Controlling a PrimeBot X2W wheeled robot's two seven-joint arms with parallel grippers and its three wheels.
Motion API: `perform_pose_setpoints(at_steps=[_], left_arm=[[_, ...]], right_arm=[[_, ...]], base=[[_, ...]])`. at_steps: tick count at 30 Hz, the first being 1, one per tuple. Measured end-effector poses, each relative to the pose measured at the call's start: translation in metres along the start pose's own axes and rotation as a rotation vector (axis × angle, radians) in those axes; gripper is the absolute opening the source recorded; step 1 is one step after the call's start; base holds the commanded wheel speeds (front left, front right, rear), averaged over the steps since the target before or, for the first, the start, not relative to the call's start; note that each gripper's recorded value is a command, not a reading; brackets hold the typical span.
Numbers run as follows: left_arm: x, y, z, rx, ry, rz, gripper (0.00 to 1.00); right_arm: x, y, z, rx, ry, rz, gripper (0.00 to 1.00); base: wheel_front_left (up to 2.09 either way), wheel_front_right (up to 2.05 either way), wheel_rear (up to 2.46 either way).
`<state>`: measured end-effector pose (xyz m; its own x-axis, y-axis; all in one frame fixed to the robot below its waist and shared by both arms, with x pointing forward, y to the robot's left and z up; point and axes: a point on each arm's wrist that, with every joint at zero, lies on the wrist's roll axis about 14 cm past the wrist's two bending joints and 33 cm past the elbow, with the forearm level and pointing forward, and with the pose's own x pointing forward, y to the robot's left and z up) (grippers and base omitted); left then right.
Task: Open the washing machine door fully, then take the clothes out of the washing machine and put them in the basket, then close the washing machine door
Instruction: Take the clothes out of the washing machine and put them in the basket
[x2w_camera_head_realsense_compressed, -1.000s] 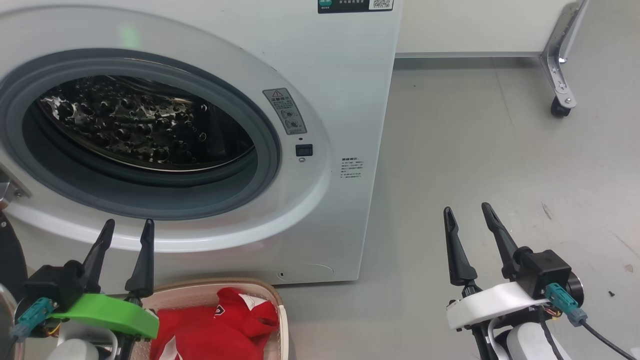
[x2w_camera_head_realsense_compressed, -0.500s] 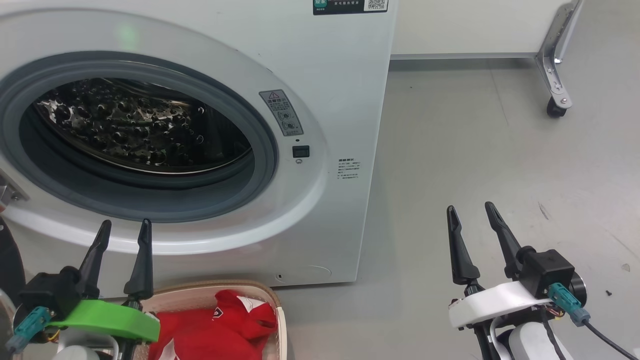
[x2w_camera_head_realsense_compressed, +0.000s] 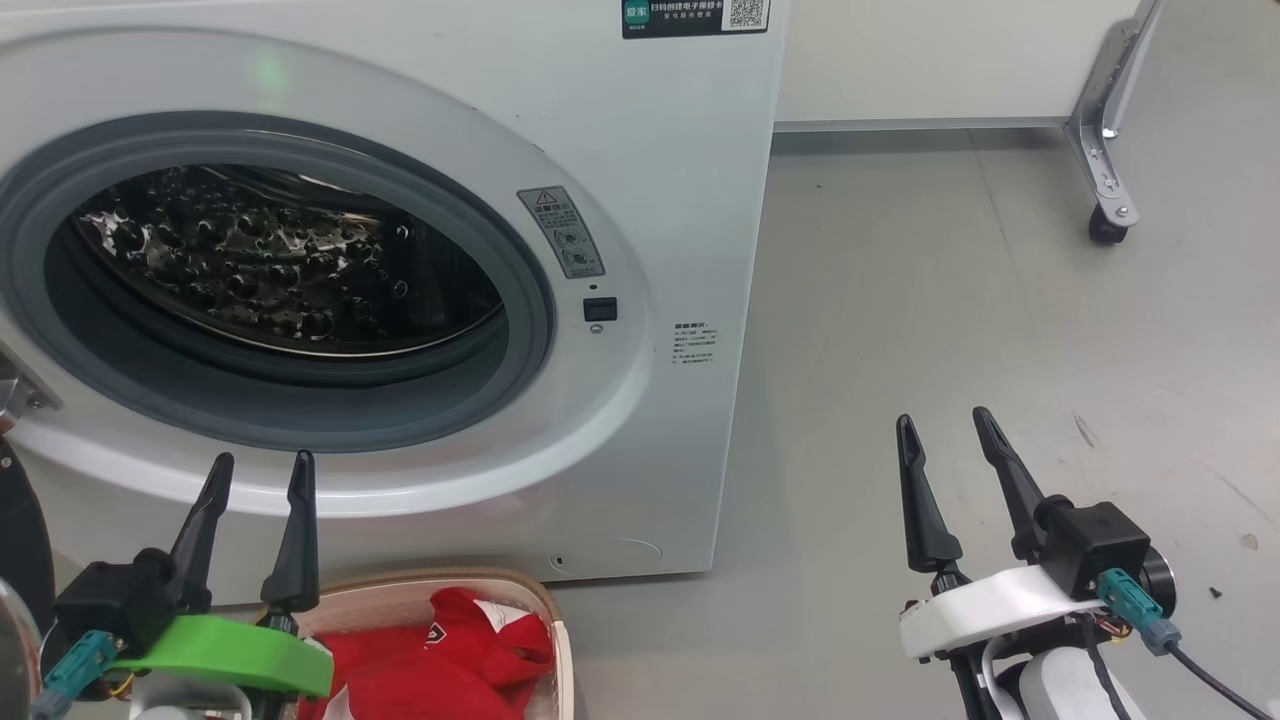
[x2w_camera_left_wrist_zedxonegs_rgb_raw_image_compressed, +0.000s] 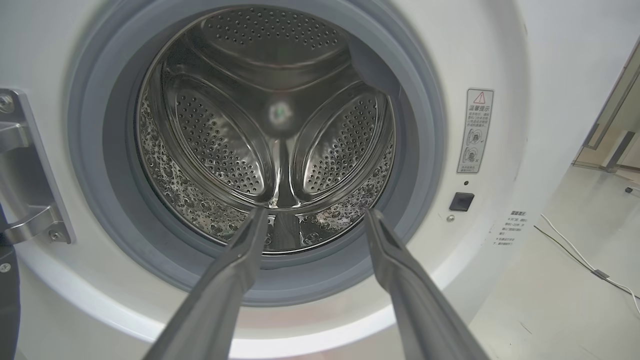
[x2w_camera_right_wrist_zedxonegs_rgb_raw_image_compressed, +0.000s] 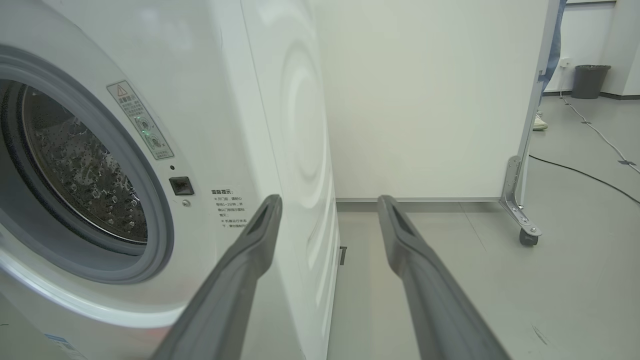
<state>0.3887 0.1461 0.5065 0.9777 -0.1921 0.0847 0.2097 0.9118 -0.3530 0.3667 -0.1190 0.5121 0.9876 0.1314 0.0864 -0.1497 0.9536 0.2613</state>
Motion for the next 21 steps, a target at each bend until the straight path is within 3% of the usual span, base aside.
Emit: perform_pose_setpoints(at_steps=[21], left_arm=[[-0.0068,-0.0037,0.0007,0.005,-0.009,0.005,1.0]], right_arm=[[-0.004,0.0006,0.0009,0.001,-0.002,0.007,1.0]], base=[[0.0,0.0,0.0]])
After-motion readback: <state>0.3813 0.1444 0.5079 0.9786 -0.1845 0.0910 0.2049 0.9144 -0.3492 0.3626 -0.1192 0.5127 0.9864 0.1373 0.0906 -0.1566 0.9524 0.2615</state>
